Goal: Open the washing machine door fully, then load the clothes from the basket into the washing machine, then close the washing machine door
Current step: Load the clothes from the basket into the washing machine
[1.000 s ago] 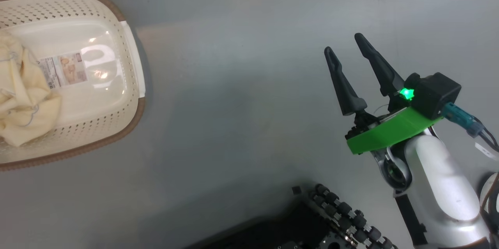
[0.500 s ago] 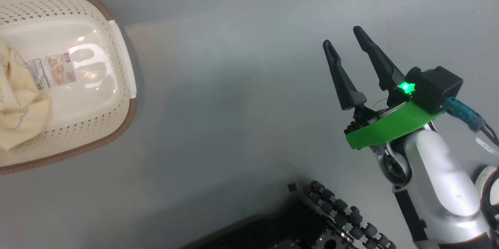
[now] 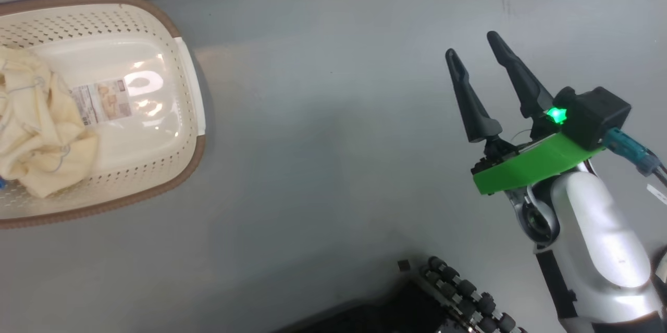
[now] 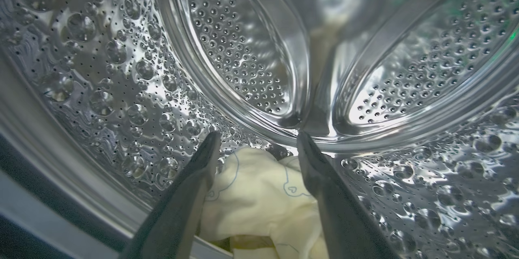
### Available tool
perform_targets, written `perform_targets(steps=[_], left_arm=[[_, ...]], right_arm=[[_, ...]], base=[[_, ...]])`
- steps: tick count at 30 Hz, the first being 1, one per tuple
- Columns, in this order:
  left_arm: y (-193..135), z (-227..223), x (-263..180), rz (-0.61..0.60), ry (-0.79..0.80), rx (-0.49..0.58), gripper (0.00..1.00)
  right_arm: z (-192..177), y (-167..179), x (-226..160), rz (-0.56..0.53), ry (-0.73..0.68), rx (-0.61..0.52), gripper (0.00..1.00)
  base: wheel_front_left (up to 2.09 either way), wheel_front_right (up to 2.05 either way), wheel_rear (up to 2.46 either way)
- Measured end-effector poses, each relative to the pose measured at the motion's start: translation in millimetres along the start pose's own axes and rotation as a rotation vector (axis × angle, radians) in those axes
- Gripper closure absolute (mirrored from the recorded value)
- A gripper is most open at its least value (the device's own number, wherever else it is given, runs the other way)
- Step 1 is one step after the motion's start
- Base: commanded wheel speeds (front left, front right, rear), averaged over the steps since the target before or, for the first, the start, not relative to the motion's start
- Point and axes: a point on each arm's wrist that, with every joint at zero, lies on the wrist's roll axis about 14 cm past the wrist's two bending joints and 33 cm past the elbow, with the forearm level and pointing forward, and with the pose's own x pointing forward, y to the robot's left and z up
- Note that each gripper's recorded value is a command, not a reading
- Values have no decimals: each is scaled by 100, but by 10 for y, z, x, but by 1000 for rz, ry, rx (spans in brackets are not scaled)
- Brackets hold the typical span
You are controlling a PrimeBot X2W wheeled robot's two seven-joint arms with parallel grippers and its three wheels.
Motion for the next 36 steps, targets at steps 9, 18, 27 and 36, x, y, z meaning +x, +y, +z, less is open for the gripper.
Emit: perform_targets(steps=[9, 18, 27, 36], left_arm=[[-200, -98, -492, -87, 46, 61, 0], [-318, -107, -991, -156, 76, 112, 0], [-346, -45, -1575, -201, 63, 123, 0], [-438, -310, -2170, -200, 92, 111, 0]], right_arm=[[304, 58, -11, 12, -80, -23, 0], [417, 205, -73, 45, -108, -35, 0], [550, 387, -130, 89, -142, -44, 0], [622, 401, -222, 88, -157, -44, 0]], base=[[0, 0, 0], [0, 0, 0], [0, 0, 0], [0, 0, 0]])
